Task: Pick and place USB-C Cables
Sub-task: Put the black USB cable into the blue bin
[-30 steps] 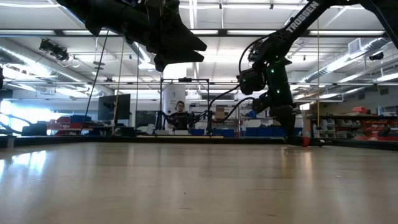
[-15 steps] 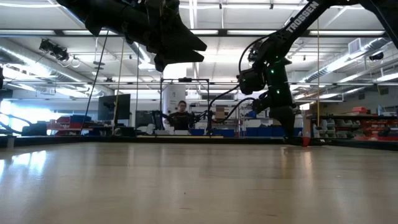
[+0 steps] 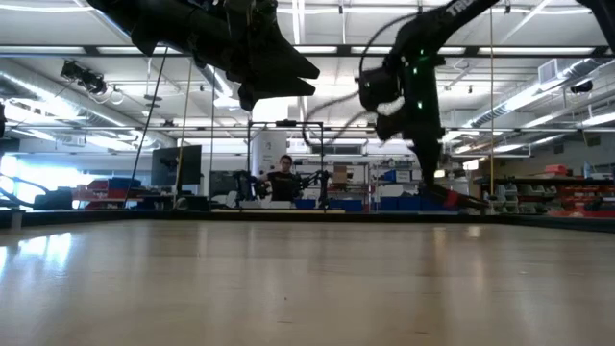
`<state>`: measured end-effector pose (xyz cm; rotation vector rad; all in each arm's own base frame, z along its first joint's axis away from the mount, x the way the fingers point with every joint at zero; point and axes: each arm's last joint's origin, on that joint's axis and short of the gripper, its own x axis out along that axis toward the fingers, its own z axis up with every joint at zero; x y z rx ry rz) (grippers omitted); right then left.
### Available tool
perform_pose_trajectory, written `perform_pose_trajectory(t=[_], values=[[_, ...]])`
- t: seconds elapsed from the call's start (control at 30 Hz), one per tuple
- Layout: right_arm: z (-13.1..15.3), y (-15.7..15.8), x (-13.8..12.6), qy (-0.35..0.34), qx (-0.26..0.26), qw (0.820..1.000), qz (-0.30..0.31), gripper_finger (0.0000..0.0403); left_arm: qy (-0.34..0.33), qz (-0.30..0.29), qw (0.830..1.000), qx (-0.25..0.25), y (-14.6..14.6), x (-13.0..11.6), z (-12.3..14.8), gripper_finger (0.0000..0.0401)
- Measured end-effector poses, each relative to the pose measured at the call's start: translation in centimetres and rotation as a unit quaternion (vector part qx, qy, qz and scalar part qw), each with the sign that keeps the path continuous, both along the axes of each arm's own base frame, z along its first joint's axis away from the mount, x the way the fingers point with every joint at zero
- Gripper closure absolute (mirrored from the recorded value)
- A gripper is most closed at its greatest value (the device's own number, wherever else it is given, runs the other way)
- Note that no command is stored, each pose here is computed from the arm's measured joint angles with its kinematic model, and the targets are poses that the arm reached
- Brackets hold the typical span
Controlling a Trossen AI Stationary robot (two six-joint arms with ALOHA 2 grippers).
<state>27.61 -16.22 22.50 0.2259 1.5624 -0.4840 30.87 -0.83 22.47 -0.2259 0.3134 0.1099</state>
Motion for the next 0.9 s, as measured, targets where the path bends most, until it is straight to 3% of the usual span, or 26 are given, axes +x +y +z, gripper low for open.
perform_pose_trajectory(t=[0.2,0.5,0.57,0.7,0.9], values=[[3.9,4.0,0.4,-0.029,-0.002,0.999,0.03,0.0402,0.0,0.0,1.0,0.0,0.0,0.0,0.0,0.0229],[8.2,9.8,-1.0,-0.084,-0.001,0.995,0.054,0.0402,0.0,0.0,1.0,0.0,0.0,0.0,0.0,0.0229],[8.4,10.3,-0.8,-0.097,-0.006,0.993,0.068,0.0402,0.0,0.0,1.0,0.0,0.0,0.0,0.0,0.0229],[8.0,10.2,0.5,-0.115,-0.064,0.985,0.108,0.0386,0.0,0.0,1.0,-0.002,0.0,0.0,0.0,0.0229],[4.8,8.8,3.6,-0.102,-0.056,0.979,0.165,0.0293,-0.001,0.0,1.0,-0.01,-0.2,0.0,0.0,0.0229]])
